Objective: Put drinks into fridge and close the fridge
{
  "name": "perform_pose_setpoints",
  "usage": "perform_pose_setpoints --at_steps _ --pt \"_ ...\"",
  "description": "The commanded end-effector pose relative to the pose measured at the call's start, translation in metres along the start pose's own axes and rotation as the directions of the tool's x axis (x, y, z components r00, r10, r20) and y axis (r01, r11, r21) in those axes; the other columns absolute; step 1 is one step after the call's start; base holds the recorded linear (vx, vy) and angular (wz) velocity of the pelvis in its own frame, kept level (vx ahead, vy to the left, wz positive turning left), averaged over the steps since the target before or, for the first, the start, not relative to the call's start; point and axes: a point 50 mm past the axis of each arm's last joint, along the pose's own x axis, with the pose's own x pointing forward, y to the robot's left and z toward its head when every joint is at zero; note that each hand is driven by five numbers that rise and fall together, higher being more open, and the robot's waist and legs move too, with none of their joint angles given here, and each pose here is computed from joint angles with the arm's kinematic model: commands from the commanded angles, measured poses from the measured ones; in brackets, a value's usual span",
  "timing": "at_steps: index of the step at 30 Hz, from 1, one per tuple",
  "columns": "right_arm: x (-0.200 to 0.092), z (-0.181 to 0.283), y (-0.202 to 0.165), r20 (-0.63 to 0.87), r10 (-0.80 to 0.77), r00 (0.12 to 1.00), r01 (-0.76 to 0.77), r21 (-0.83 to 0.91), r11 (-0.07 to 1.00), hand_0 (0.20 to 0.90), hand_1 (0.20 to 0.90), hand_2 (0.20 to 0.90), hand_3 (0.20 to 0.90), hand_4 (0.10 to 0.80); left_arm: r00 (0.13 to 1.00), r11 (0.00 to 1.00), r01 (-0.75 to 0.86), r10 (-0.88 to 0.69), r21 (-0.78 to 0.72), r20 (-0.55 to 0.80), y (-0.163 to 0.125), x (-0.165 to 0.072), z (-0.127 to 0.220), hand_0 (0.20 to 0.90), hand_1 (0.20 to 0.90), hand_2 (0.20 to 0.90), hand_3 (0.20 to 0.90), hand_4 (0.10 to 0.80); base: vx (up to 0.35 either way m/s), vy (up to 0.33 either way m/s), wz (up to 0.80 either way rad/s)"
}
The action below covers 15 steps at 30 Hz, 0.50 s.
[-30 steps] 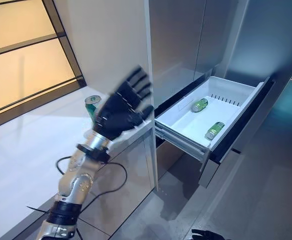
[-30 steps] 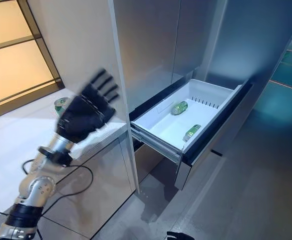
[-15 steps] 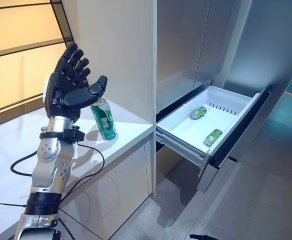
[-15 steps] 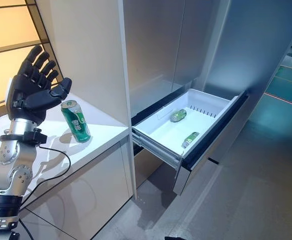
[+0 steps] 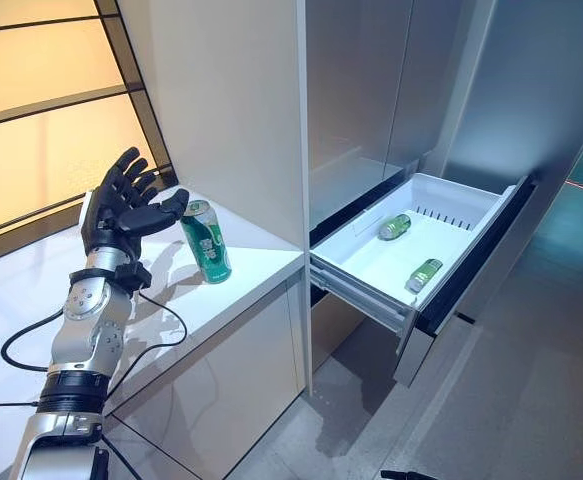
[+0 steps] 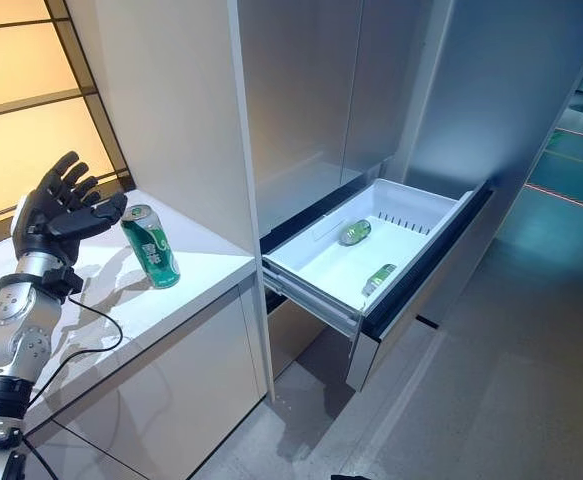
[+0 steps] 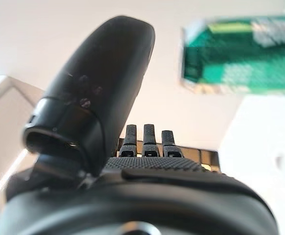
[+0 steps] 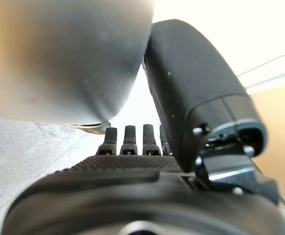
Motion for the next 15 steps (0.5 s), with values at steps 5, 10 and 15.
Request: perform_pose_setpoints --at_steps 5,10,15 --pt "-0.0005 -0.005 -0.003 -0.058 0.015 0.998 -0.018 -0.054 0.998 0.9 0.9 0.9 0.9 0.8 0.944 0.99 0.141 -0.142 0.025 0.297 -0.0193 0.0312 0.0918 0.9 0.9 0.9 0.9 0.8 0.0 0.0 0.0" --pt "-0.0013 -0.0052 -0.0058 -0.057 0.013 0.998 -0.016 -0.049 0.999 0.9 0.9 0.9 0.9 0.8 0.935 0.981 0.192 -0.195 0.039 0.296 -0.0214 0.03 0.0924 0.9 0.9 0.9 0.9 0.8 0.0 0.0 0.0" --pt "-0.0021 -0.0064 -0.008 -0.061 0.011 0.998 -0.014 -0.053 0.998 0.9 0.9 0.9 0.9 0.8 0.936 0.983 0.182 -0.184 0.035 0.299 -0.0169 0.0316 0.0941 0.9 0.9 0.9 0.9 0.8 0.0 0.0 0.0"
